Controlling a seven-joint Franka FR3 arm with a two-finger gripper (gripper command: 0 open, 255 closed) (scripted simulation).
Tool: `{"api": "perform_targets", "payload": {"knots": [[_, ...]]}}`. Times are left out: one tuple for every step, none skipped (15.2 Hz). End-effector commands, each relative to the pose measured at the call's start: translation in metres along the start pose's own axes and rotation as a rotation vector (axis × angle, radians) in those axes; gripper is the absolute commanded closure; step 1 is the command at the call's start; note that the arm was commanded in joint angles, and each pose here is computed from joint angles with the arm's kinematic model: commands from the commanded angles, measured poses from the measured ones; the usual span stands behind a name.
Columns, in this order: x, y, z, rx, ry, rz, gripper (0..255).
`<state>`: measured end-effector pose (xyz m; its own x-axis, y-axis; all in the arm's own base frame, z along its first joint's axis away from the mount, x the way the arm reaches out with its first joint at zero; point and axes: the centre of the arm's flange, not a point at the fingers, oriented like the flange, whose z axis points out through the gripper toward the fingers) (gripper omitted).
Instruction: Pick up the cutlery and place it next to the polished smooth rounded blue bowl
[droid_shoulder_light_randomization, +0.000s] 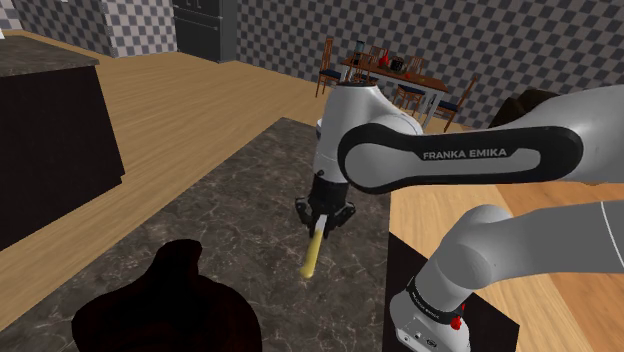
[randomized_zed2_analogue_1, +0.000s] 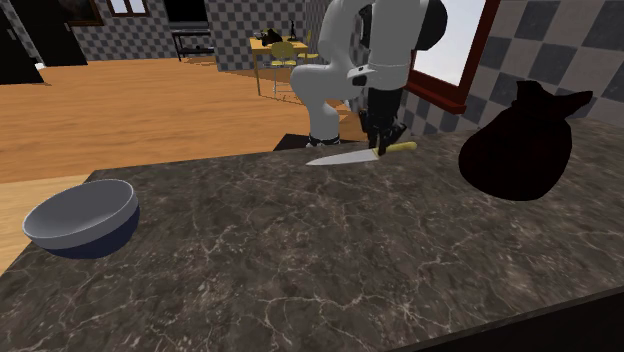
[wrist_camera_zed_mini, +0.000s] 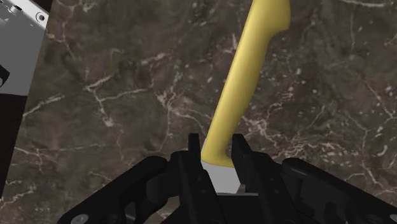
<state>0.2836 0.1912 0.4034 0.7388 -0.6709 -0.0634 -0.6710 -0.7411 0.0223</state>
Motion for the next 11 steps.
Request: {"api": "perform_targets", "payload": {"knots": [[-0.001, 0.000, -0.011, 0.000, 0.000, 0.000, 255], [-0.001, 0.001, -0.016, 0.000, 0.000, 0.000, 255], [-0.001, 0.001, -0.021, 0.000, 0.000, 0.000, 255], [-0.002, 0.001, -0.027, 0.000, 0.000, 0.000, 255], [-0.002, 0.001, -0.032, 0.000, 0.000, 0.000, 255], [-0.002, 0.001, -0.037, 0.000, 0.000, 0.000, 255], [-0.003, 0.001, -0.042, 0.000, 0.000, 0.000, 255], [-0.003, 0.001, -0.048, 0.000, 0.000, 0.000, 255], [-0.003, 0.001, -0.053, 0.000, 0.000, 0.000, 255], [-0.004, 0.001, -0.058, 0.000, 0.000, 0.000, 255], [-0.004, 0.002, -0.063, 0.000, 0.000, 0.000, 255]]}}
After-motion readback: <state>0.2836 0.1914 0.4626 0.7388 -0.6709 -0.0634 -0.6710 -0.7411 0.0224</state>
